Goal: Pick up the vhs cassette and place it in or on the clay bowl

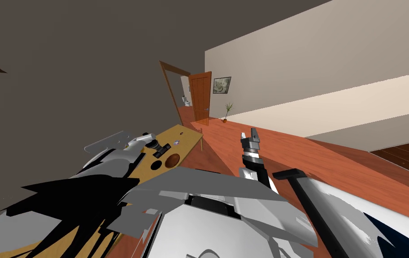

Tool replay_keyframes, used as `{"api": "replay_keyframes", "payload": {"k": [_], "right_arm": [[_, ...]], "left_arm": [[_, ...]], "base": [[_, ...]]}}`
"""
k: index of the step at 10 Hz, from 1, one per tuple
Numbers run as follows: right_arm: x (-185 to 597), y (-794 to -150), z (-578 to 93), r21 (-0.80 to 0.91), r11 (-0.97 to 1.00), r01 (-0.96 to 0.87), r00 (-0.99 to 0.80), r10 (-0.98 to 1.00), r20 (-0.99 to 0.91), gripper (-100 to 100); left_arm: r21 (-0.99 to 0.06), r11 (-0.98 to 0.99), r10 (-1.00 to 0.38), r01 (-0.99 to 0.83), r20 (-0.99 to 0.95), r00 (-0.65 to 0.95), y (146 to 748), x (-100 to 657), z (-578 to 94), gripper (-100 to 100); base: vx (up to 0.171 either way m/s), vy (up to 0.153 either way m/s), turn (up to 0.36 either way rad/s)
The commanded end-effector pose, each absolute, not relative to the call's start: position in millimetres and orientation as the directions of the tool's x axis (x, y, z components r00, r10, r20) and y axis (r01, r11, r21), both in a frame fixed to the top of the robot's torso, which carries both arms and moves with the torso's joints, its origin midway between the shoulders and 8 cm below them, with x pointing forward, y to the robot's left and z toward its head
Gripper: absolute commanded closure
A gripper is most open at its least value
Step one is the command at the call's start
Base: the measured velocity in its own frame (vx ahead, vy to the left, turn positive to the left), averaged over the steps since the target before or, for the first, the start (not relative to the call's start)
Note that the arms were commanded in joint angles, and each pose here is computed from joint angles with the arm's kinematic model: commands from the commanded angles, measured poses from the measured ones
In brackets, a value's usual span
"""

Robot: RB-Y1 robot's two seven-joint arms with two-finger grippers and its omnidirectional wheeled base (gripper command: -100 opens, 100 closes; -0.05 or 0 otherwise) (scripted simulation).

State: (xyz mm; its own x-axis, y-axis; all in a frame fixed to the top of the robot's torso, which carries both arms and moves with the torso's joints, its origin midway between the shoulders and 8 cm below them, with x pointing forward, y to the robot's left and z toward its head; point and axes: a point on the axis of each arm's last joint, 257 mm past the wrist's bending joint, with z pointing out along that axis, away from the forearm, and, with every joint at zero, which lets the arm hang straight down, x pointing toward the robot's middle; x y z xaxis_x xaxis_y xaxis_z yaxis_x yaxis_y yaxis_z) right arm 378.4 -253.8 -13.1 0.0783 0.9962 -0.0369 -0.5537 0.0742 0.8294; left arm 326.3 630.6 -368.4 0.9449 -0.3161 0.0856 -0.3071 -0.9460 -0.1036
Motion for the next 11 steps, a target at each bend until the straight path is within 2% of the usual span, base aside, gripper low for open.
{"api": "replay_keyframes", "payload": {"k": [1, 6, 8, 11], "right_arm": [[378.4, -253.8, -13.1, 0.829, 0.074, -0.554, 0.078, 0.996, -0.037, 0], [378.4, -253.8, -13.1, 0.829, 0.074, -0.554, 0.078, 0.996, -0.037, 0], [378.4, -253.8, -13.2, 0.829, 0.074, -0.554, 0.078, 0.996, -0.037, 0], [378.4, -253.8, -13.2, 0.829, 0.074, -0.554, 0.078, 0.996, -0.037, 0]], "left_arm": [[-0.105, -0.946, -0.317, -0.308, 0.083, 0.945, 633.9, 323.6, -362.2, 100], [-0.085, -0.943, -0.327, -0.321, 0.078, 0.942, 633.6, 333.7, -326.2, 100], [-0.061, -0.940, -0.339, -0.336, 0.073, 0.938, 621.6, 340.2, -323.0, 100], [-0.020, -0.932, -0.361, -0.361, 0.064, 0.930, 600.7, 350.1, -319.4, 100]], "base": [[-0.103, -0.030, 0.018], [-0.130, -0.077, 0.015], [-0.045, -0.133, -0.028], [-0.023, -0.075, -0.033]]}}
